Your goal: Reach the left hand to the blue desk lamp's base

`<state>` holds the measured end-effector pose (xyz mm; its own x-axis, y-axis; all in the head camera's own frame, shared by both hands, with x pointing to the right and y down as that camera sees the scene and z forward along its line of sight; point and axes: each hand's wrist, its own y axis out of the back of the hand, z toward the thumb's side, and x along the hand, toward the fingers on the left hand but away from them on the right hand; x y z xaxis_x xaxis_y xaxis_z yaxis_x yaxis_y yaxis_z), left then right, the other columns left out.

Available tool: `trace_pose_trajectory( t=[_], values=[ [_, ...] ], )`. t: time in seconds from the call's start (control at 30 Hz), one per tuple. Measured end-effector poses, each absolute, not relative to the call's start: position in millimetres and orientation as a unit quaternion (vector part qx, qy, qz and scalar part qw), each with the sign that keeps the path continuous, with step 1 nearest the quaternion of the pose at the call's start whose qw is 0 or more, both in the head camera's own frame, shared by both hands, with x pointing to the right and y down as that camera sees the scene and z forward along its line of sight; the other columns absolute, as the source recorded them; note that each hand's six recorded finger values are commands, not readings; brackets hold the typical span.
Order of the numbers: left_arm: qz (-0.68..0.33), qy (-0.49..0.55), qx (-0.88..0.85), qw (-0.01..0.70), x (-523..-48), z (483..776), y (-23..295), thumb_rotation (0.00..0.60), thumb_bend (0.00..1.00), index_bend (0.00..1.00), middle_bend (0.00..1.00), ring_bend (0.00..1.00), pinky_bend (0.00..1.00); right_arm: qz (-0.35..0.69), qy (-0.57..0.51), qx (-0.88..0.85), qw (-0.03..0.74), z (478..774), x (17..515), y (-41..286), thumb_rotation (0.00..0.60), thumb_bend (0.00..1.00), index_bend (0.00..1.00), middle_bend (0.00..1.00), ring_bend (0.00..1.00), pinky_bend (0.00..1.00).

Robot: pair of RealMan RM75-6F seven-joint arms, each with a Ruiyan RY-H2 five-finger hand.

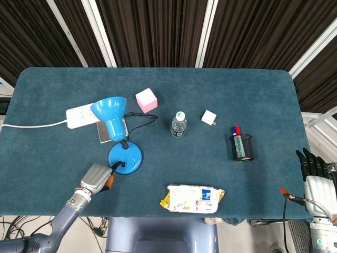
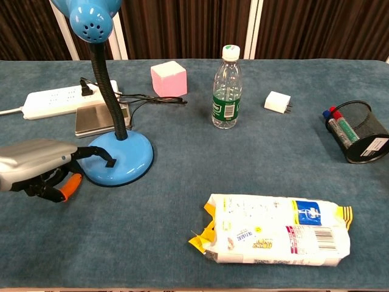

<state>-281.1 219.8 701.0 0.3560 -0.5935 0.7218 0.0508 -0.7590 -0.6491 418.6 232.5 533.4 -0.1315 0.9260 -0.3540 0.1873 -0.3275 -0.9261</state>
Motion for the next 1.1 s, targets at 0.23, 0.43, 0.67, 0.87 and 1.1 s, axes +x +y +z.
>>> trace_pose_trajectory(
  t=[0.23,0.43,0.67,0.87,1.1],
  values=[
    [-0.537,0.251,-0.723,0.355,-295,663,191,0.6,0.26,0.12,0.28,0.16,0.38,0.576,-0.487,-0.574,0.319,532,419,233,0.6,0.11,0.01,0.02,0.04,0.01],
    [-0.526,0.328,-0.675,0.4,-326,601,187,0.6,0.15,0.12,0.17,0.04,0.23,0.576,-0.486,-0.574,0.321,531,418,233,0.6,0.11,0.01,0.02,0.04,0.02],
    [-0.551,0.366,-0.655,0.366,-387,558,209,0.6,0.15,0.12,0.14,0.0,0.15,0.573,-0.485,-0.576,0.322,530,415,234,0.6,0.11,0.01,0.02,0.04,0.01],
    [-0.558,0.416,-0.64,0.326,-431,547,220,0.6,0.15,0.11,0.11,0.0,0.14,0.574,-0.483,-0.578,0.321,531,414,234,0.6,0.11,0.01,0.02,0.04,0.01],
    [-0.577,0.42,-0.615,0.334,-460,548,220,0.6,0.15,0.11,0.11,0.0,0.14,0.573,-0.48,-0.581,0.322,532,413,235,0.6,0.11,0.01,0.02,0.04,0.0]
  ],
)
